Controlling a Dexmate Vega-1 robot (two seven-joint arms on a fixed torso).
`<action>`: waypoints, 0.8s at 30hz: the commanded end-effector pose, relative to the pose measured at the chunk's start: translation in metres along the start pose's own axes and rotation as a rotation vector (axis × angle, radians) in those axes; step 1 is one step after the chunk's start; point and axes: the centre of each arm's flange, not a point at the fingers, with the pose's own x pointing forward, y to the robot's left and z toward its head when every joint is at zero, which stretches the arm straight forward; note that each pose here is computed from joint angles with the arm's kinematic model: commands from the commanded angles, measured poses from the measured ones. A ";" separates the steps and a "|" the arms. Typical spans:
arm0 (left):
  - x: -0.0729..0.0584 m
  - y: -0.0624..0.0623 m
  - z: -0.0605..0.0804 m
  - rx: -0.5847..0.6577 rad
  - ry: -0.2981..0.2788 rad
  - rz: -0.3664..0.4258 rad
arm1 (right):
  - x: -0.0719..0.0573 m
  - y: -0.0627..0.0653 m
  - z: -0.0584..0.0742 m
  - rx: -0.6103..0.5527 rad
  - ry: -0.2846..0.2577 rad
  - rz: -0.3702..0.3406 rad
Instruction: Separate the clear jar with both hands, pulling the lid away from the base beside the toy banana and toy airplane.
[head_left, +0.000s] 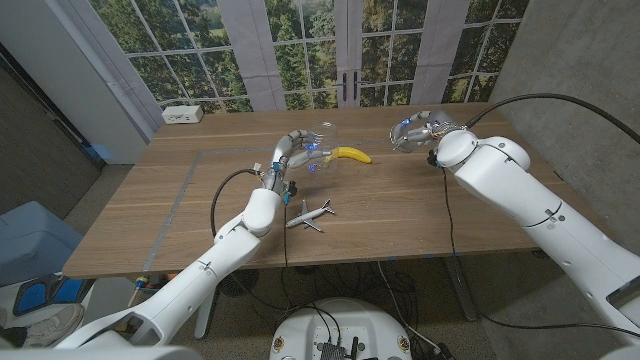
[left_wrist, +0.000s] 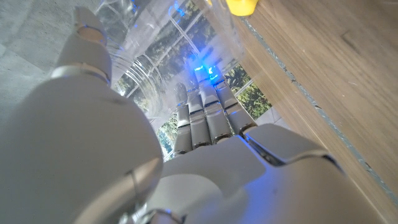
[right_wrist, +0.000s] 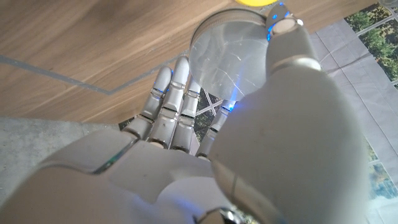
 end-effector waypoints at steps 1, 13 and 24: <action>-0.020 0.015 -0.010 -0.004 0.039 0.140 | 0.009 0.014 0.000 -0.020 0.087 0.075; -0.038 0.031 -0.024 0.012 0.076 0.256 | 0.016 0.035 -0.001 -0.100 0.098 0.081; -0.051 0.040 -0.033 0.019 0.115 0.318 | 0.020 0.055 0.000 -0.194 0.117 0.064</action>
